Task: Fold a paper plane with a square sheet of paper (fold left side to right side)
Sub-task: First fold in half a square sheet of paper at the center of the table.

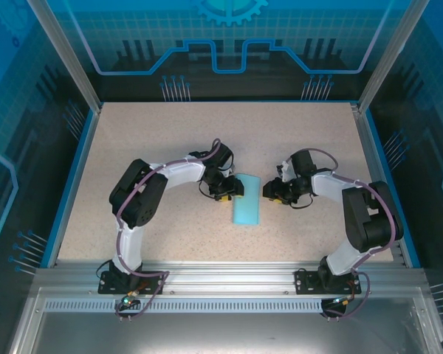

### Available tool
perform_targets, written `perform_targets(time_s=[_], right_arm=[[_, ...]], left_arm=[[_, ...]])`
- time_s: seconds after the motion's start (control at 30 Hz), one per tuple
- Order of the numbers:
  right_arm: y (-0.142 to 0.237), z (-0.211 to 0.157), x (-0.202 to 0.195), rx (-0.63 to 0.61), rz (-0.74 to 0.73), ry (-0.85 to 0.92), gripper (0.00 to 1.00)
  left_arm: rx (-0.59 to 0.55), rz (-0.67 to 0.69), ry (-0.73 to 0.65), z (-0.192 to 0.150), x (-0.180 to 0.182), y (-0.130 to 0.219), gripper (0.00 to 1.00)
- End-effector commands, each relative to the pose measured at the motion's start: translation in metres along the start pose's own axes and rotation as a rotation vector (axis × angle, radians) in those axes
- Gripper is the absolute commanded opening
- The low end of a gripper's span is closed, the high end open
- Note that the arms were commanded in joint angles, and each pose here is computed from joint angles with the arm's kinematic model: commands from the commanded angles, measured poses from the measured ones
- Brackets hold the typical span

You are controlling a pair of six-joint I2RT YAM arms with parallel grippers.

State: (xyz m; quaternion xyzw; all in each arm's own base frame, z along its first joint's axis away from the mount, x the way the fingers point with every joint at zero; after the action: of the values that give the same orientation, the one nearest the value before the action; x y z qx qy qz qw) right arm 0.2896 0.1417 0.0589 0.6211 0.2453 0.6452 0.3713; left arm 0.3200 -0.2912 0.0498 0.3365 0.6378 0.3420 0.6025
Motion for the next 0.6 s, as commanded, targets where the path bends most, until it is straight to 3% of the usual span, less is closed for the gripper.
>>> perform_targets(time_s=[0.0,0.57], right_arm=[[0.003,-0.003,-0.003,0.005,-0.009,-0.004,0.41],[-0.002,-0.010,0.009,0.032,0.026,0.010,0.38]], left_arm=[[0.005,0.048,0.044,0.002,0.007,-0.009,0.51],[0.024,0.080,0.074,0.001,0.012,-0.017,0.52]])
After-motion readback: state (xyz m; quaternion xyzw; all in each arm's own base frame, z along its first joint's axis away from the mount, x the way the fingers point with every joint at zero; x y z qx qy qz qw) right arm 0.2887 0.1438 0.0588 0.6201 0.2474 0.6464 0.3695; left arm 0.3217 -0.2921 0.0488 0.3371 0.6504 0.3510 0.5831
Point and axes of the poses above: each hand's point on the last joint's axis, 136 mm out from that joint toward the fingers, its own y axis back along the fingers, its own x axis along the line the jaws close on, z = x × y, the point moved 3 cm from there along y, back along the fingers
